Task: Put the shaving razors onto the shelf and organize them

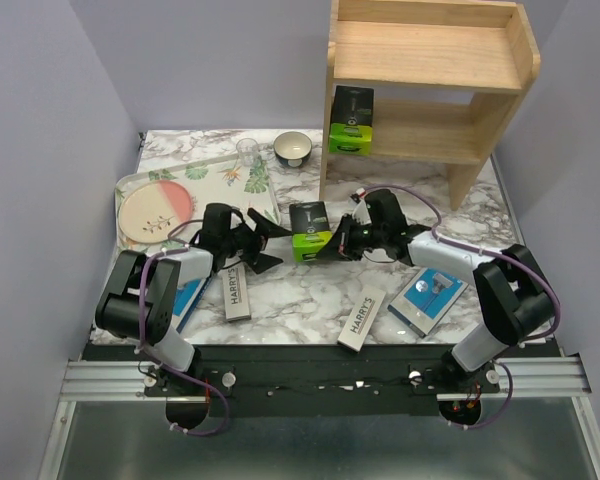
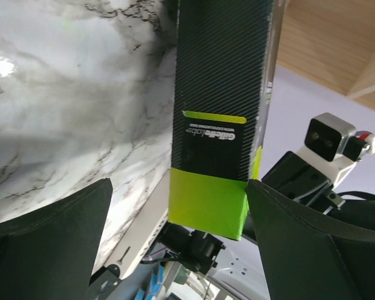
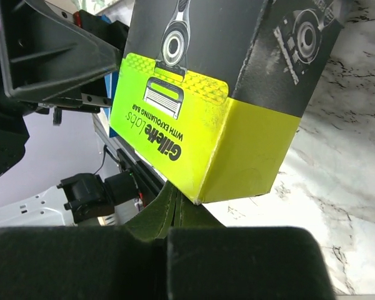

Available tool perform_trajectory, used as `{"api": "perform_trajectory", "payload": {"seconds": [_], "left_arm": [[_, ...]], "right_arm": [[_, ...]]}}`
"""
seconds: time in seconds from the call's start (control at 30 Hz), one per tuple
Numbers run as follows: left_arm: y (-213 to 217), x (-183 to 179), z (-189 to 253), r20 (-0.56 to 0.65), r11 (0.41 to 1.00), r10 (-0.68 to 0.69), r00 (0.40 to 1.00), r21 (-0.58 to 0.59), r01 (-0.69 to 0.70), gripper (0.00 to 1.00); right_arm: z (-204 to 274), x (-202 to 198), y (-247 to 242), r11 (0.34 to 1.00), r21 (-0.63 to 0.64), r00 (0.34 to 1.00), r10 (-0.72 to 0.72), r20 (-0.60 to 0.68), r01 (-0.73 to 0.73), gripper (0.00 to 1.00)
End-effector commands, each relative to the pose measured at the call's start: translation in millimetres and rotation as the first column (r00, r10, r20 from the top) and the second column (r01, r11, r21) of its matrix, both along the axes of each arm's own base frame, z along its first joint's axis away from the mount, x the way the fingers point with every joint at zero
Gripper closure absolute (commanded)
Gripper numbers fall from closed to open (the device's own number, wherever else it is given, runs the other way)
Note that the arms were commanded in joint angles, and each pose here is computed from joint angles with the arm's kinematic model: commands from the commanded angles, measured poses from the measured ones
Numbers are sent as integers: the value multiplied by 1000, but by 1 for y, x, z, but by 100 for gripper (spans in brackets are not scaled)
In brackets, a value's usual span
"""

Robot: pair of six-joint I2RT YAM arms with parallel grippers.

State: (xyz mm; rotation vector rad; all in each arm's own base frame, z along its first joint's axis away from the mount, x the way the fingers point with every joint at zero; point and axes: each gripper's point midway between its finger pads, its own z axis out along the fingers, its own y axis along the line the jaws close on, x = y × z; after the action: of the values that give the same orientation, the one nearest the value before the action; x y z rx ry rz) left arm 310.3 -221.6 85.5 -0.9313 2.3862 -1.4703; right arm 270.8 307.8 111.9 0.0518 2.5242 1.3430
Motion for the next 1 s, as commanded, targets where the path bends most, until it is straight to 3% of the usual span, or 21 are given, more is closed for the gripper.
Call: {"api": "perform_trajectory", "payload": {"seconds": [0.0, 0.43, 0.53, 0.67, 0.83, 0.87, 0.97], "left_arm": [[-14, -4, 21, 20, 996, -56, 998, -62, 57, 3], [-47, -4, 26, 27, 984, -100, 995, -147, 103, 7], [-52, 6, 37, 73, 977, -101, 992, -183, 113, 15], [-54, 11, 48, 100, 971, -106, 989, -206, 124, 39], [-38, 8, 50, 101, 982, -87, 991, -160, 103, 46], [-36, 7, 50, 115, 983, -89, 989, -150, 106, 54], [-33, 4, 55, 168, 985, -104, 980, -118, 125, 64]], "right_arm": [[15, -1, 14, 999, 45, 999, 20, 44, -22, 99], [19, -10, 21, 998, 41, 997, 48, 62, -51, 100], [16, -11, 21, 998, 36, 997, 45, 55, -47, 99], [14, -15, 18, 998, 33, 997, 46, 57, -48, 99], [13, -16, 14, 999, 20, 997, 36, 74, -38, 99], [15, -16, 14, 999, 23, 996, 40, 85, -42, 99], [15, -13, 9, 1000, -11, 994, 24, 109, -23, 79]]}}
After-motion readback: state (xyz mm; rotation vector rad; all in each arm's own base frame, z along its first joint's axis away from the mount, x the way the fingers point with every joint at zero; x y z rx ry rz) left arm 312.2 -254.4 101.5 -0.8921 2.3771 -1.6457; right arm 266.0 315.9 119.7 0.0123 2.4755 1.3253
